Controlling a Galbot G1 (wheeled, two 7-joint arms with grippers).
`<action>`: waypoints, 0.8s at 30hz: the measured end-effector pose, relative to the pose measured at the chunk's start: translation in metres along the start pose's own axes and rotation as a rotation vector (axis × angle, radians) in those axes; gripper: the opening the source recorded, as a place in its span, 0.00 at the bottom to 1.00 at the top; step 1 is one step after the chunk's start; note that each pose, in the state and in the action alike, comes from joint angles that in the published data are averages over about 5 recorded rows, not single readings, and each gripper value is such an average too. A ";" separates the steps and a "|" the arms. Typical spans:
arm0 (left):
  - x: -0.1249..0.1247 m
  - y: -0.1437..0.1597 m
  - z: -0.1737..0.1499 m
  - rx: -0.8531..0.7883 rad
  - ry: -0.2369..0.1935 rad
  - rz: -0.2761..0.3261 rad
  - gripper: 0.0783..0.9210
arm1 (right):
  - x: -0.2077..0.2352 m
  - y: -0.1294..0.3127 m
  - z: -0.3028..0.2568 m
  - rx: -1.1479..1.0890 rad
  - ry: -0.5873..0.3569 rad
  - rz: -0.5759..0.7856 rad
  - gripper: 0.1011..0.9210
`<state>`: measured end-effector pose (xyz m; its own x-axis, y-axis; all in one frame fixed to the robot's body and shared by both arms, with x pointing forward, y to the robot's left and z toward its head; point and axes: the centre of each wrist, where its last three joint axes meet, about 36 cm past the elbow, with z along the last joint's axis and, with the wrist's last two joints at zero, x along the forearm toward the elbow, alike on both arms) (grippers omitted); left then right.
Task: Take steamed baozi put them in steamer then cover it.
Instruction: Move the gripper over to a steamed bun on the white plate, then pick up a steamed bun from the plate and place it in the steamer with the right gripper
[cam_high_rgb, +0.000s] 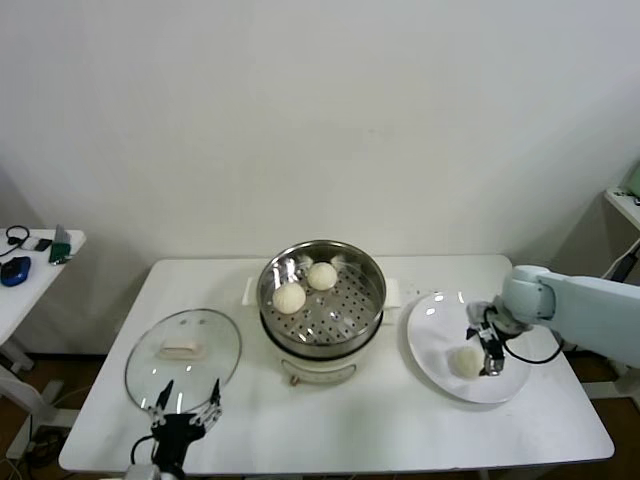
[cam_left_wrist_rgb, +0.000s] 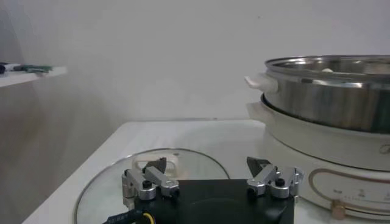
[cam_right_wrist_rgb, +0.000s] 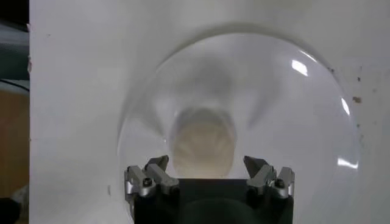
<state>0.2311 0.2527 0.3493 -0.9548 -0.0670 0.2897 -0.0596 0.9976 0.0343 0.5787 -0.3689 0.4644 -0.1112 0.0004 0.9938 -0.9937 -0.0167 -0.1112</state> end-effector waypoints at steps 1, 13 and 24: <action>0.000 0.000 0.000 0.000 0.000 0.000 0.88 | -0.002 0.000 0.000 -0.002 0.000 0.001 0.86; -0.002 -0.001 0.000 0.002 0.001 0.000 0.88 | -0.009 -0.003 -0.003 0.001 -0.010 0.004 0.69; 0.000 -0.003 -0.001 -0.004 -0.001 -0.001 0.88 | 0.066 -0.046 -0.020 0.169 -0.038 0.056 0.69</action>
<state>0.2319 0.2500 0.3498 -0.9551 -0.0680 0.2885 -0.0596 0.9975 0.0381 0.6163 -0.3482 0.5352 -0.1627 -0.0428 0.9857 -0.9685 -0.1837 -0.1679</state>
